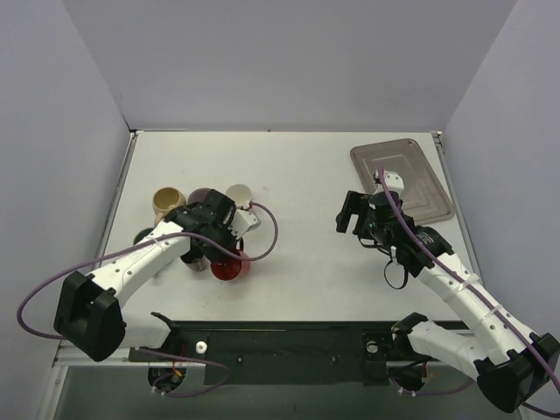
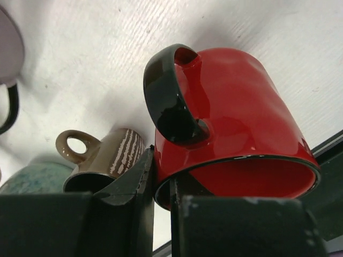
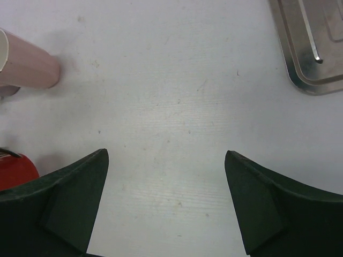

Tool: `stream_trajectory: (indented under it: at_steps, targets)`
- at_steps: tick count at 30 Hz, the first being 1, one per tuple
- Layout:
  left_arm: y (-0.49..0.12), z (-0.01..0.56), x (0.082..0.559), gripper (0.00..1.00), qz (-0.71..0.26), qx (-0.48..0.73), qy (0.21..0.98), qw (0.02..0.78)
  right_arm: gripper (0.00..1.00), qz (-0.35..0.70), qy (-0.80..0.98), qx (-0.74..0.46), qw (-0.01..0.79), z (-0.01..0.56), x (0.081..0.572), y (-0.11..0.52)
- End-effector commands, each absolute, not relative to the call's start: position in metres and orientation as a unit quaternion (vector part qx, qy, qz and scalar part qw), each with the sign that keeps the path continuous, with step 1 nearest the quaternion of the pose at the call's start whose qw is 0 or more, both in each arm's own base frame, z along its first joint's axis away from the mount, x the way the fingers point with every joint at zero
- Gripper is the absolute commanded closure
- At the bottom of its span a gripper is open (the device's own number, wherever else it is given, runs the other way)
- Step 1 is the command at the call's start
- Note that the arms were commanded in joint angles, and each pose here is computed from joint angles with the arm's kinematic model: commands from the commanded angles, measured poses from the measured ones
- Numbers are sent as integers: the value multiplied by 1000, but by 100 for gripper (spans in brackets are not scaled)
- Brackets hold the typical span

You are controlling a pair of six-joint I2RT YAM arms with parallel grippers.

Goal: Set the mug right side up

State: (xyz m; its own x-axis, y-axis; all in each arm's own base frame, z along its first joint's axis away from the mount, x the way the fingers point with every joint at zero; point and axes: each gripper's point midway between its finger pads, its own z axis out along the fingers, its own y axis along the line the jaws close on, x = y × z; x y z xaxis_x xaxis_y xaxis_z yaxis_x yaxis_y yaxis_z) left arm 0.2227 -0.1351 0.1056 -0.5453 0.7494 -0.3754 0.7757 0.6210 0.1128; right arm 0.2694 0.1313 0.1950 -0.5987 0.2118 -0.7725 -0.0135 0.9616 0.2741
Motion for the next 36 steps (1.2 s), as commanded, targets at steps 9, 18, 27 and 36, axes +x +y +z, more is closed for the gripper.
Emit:
stream_trajectory:
  at_steps: [9,18,27,36]
  targets:
    - [-134,71,241,71,-25,441,890,112,15,66,892,39,446,178,259,100]
    - [-145,170,258,14,-52,417,868,266,14,25,888,44,458,176,257,77]
    - [-58,262,299,12,11,151,844,514,12,-52,851,124,508,151,256,16]
    - [35,223,283,12,77,-17,823,562,7,-143,816,134,544,124,242,-28]
